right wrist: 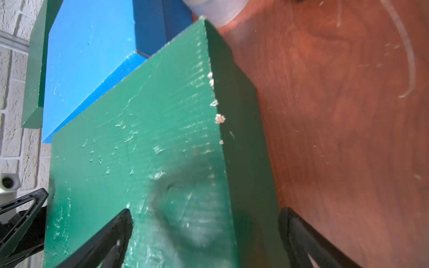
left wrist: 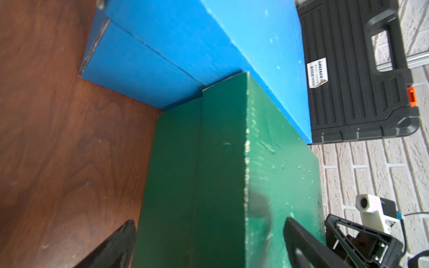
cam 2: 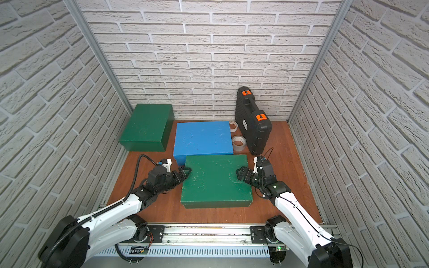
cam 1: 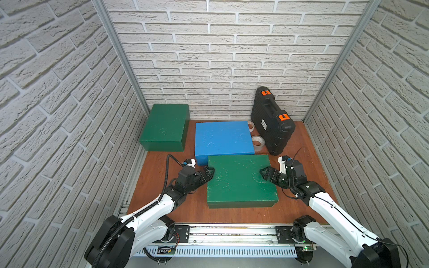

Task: Stack the shoeboxes
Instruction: Pick up the shoebox from the center of the board.

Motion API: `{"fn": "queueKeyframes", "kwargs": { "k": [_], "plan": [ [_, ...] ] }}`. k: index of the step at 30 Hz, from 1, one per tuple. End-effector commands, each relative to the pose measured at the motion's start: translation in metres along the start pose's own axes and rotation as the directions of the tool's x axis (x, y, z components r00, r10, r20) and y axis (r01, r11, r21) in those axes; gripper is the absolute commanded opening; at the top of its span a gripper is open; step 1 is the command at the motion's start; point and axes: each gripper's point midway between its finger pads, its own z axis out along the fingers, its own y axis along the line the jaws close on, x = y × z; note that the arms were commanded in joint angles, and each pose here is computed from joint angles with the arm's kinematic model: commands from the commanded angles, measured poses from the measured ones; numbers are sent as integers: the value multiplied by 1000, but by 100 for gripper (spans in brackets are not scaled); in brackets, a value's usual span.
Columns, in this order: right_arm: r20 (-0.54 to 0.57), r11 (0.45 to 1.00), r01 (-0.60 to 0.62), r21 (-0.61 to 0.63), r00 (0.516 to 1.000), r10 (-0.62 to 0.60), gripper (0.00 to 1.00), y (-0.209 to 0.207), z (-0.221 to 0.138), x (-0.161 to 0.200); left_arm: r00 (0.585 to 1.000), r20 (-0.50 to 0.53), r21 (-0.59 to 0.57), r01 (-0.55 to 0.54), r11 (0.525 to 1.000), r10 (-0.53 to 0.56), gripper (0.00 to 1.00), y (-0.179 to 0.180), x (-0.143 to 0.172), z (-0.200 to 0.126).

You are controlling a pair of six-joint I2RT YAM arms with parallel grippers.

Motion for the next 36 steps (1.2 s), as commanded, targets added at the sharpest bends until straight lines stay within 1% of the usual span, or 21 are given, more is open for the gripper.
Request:
{"fn": "queueKeyframes", "kwargs": {
  "k": [1, 3, 6, 12, 18, 25, 27, 30, 33, 36],
  "plan": [
    [-18, 997, -2, -74, 1000, 1, 99, 12, 6, 2, 1000, -15, 18, 5, 1000, -5, 98, -1, 5, 3],
    [-21, 996, -11, -88, 1000, 9, 100, 14, 8, 2, 1000, -25, 30, 13, 999, -12, 98, -3, 6, 6],
    [-30, 993, -23, -112, 999, 20, 100, 17, 12, 5, 999, -37, 13, 22, 1000, -22, 98, 0, 8, 13],
    [-61, 990, -16, -141, 998, 8, 100, 27, 19, 11, 996, -88, 37, 4, 999, -1, 98, -10, 19, 28],
    [-80, 987, -3, -159, 997, -10, 98, 38, 23, 18, 994, -107, 13, 6, 1000, -4, 98, -9, 21, 32],
    [-77, 988, 37, -152, 996, -49, 96, 52, 13, 21, 997, -80, -19, 3, 1000, -5, 98, -9, 17, 20],
    [-74, 989, 46, -140, 996, -57, 95, 54, 9, 21, 997, -71, -63, 12, 998, -17, 98, -4, 14, 14],
    [-79, 990, 44, -137, 995, -56, 94, 59, 5, 23, 998, -61, -94, 19, 995, -25, 98, -5, 11, 5],
    [-96, 992, 45, -116, 994, -57, 94, 64, -2, 25, 999, -49, -85, 2, 996, -6, 98, -15, 5, -3],
    [-100, 992, 73, -100, 992, -83, 94, 72, -10, 25, 999, -52, -87, -13, 996, 9, 98, -26, 0, -11]
  ]
}}
